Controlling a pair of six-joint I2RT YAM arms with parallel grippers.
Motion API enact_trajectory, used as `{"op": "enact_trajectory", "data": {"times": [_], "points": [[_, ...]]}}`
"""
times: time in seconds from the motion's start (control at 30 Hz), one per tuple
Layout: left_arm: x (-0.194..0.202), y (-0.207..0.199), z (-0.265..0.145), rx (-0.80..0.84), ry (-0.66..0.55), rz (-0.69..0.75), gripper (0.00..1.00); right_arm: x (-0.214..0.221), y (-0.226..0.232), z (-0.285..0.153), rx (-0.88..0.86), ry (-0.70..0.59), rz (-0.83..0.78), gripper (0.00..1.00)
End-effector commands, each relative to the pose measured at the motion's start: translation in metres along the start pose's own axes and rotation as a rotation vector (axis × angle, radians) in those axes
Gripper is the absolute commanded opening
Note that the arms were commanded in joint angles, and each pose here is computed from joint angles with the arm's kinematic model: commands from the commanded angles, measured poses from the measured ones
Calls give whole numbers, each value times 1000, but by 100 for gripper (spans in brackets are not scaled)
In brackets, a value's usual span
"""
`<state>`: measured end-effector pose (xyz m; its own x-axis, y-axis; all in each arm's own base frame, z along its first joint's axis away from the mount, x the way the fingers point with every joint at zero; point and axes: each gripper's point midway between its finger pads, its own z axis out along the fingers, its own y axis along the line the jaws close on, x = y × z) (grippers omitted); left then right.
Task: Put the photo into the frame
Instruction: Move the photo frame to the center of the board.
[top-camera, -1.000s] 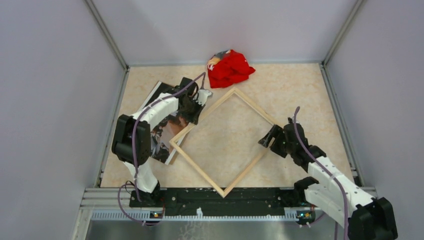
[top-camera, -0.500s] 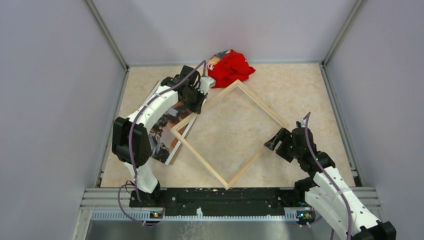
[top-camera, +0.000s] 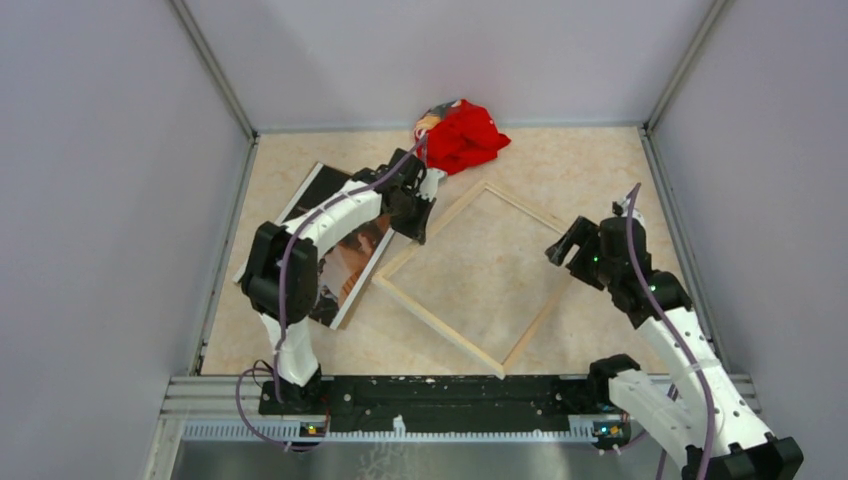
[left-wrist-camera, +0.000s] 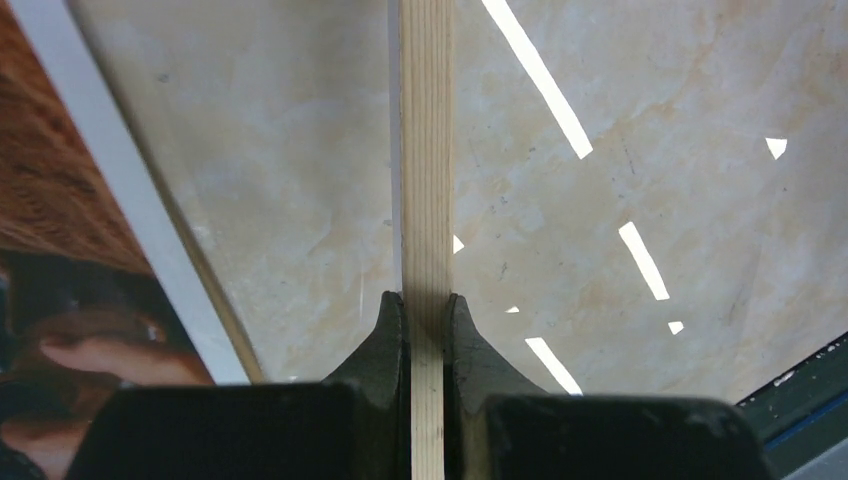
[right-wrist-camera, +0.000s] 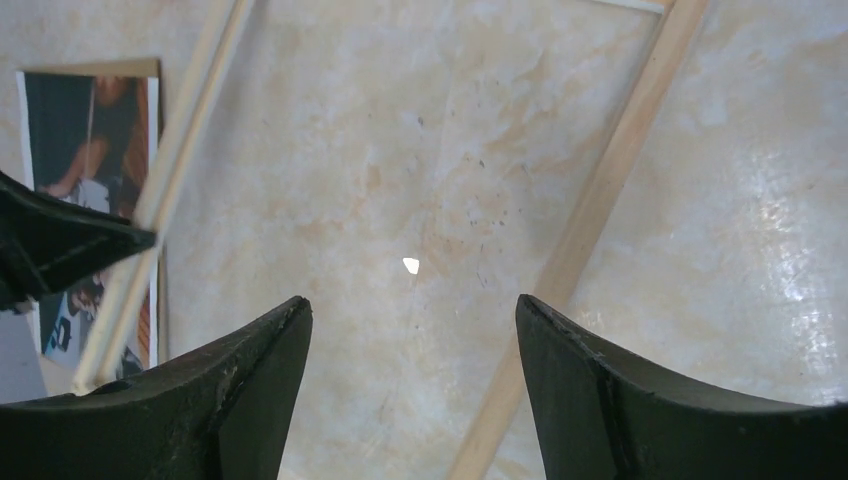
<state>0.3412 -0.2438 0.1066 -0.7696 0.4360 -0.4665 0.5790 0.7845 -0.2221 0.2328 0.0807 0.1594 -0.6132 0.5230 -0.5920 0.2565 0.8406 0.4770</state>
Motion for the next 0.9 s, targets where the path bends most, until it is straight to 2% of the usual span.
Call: {"op": "enact_trajectory", "data": {"times": [0.0, 0.13, 0.27, 0.43, 0.5, 0.63, 0.87], "points": [[-23, -22, 21, 23, -92, -65, 0, -27, -5, -12, 67, -70, -52, 75], [-21, -36, 38, 32, -101, -70, 0, -16, 13, 7, -22, -12, -5, 75], [-13, -50, 50, 49, -105, -95, 0, -3, 36, 50, -91, 54, 52, 73], [-5, -69, 60, 114, -95, -162, 0, 25, 87, 117, -77, 186, -49, 73], [-5, -75, 61, 144, -101, -188, 0, 19, 108, 139, -65, 183, -82, 72], [-5, -81, 59, 177, -111, -208, 0, 24, 120, 175, -42, 213, -101, 70], [7, -85, 65, 211, -84, -231, 0, 32, 138, 199, -78, 226, -73, 69]]}}
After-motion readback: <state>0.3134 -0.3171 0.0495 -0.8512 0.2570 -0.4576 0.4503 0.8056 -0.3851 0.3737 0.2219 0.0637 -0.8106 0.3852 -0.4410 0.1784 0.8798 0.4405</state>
